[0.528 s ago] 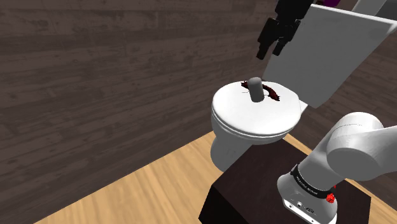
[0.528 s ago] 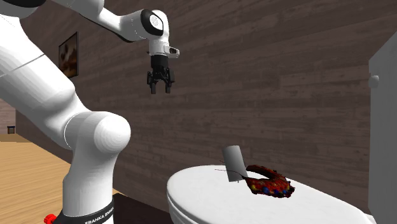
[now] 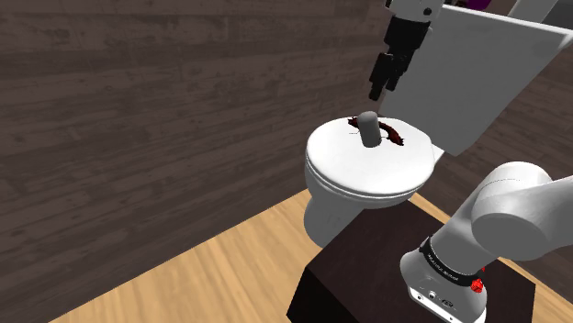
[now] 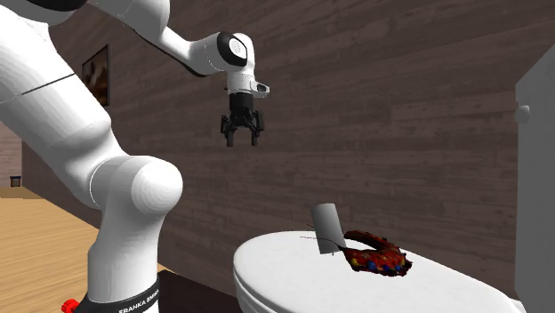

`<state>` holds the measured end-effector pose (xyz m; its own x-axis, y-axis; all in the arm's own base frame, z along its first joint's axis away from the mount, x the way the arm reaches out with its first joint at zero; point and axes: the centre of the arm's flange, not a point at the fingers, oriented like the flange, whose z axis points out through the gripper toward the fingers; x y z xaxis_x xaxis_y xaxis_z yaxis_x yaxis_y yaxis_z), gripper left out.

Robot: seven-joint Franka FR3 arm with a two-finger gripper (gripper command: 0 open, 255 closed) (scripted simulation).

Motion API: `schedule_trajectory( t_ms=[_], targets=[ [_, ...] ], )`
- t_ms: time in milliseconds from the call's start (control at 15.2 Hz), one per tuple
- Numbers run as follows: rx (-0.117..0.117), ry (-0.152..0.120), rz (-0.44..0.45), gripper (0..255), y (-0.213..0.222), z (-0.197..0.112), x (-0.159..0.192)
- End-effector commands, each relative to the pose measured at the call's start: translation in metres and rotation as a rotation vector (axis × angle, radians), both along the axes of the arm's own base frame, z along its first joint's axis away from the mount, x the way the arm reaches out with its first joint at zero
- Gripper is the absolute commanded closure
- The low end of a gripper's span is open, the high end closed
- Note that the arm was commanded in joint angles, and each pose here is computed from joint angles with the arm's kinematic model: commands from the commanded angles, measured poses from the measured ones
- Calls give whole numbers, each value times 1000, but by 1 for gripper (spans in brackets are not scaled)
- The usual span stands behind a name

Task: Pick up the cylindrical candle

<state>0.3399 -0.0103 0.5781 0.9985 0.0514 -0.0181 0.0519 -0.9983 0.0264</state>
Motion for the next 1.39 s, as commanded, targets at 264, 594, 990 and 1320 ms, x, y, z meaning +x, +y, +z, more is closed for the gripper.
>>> schedule_trajectory(
  t_ms=[264, 594, 990, 1320],
  targets=[
    [-51, 79, 142, 0, -50, -51, 31],
    [-94, 144, 258, 0, -89, -94, 60],
    [-145, 222, 397, 0, -134, -145, 97],
    [-187, 287, 512, 0, -169, -189, 129]
  ],
)
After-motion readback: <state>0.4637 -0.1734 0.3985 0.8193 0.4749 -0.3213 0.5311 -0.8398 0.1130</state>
